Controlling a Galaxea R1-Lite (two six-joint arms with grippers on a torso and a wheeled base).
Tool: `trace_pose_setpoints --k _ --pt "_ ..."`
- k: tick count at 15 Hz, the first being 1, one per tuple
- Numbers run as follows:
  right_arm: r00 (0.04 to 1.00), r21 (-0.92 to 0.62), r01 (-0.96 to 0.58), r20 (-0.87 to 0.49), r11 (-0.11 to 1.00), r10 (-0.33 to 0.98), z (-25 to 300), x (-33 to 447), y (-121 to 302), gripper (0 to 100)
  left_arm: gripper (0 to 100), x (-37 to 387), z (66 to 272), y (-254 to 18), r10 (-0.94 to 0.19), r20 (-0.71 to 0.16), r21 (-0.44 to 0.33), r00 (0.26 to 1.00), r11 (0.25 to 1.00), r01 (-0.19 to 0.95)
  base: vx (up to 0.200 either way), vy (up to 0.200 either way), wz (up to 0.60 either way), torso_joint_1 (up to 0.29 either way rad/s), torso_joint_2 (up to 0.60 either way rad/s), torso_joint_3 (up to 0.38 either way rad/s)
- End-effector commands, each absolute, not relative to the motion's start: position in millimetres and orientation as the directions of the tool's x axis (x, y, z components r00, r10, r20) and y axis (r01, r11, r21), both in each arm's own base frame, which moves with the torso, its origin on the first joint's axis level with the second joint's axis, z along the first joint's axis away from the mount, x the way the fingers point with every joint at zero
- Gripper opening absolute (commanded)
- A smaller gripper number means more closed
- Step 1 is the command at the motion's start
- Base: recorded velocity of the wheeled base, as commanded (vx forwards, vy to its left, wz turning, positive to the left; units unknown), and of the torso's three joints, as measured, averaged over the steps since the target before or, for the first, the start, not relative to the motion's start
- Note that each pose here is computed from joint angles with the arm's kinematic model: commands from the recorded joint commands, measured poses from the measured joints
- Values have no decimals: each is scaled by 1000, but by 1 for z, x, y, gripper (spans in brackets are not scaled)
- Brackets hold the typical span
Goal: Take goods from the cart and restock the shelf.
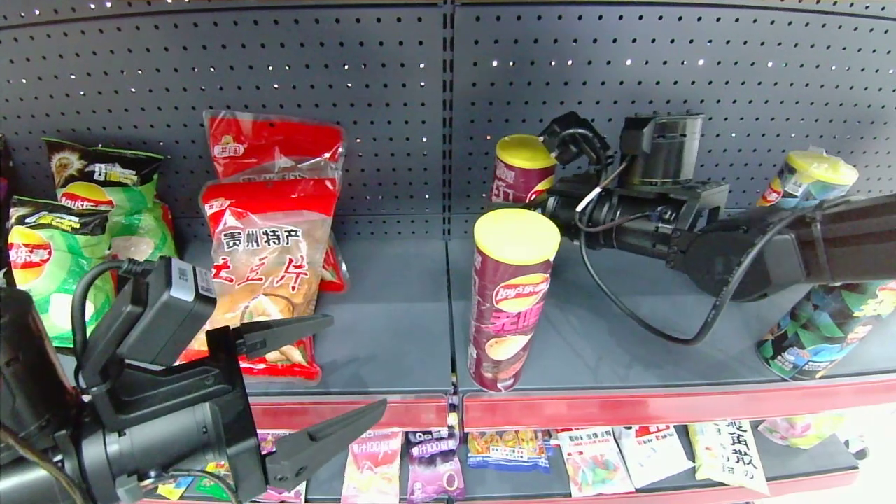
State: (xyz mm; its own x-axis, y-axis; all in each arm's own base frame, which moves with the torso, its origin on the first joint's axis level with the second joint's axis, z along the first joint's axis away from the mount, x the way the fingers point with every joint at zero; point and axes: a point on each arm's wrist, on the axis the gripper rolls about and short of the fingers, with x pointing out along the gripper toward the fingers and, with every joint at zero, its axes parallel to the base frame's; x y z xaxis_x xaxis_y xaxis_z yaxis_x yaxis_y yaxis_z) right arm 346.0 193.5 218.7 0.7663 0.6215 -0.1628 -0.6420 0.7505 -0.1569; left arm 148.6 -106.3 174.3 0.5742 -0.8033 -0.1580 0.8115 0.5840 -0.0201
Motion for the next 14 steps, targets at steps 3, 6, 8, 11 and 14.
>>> trace_pose_setpoints --k 3,6,8,11,14 --pt "761 -150 -648 -185 747 622 207 357 201 0 100 149 173 -106 -803 -164 -24 574 585 811 0 0 0 0 0 0" --pt "759 -147 -649 -192 747 622 205 357 202 0 100 149 173 -107 -803 -164 -44 574 587 809 0 0 0 0 0 0" --pt "757 -145 -652 -192 744 625 204 355 206 0 100 149 172 -107 -802 -167 -45 573 587 808 0 0 0 0 0 0" --pt "758 -146 -650 -197 745 622 203 355 205 100 100 149 172 -107 -802 -169 -46 573 587 808 0 0 0 0 0 0" --pt "757 -101 -649 -184 754 627 209 349 208 100 100 150 171 -107 -802 -174 -47 572 587 808 0 0 0 0 0 0"
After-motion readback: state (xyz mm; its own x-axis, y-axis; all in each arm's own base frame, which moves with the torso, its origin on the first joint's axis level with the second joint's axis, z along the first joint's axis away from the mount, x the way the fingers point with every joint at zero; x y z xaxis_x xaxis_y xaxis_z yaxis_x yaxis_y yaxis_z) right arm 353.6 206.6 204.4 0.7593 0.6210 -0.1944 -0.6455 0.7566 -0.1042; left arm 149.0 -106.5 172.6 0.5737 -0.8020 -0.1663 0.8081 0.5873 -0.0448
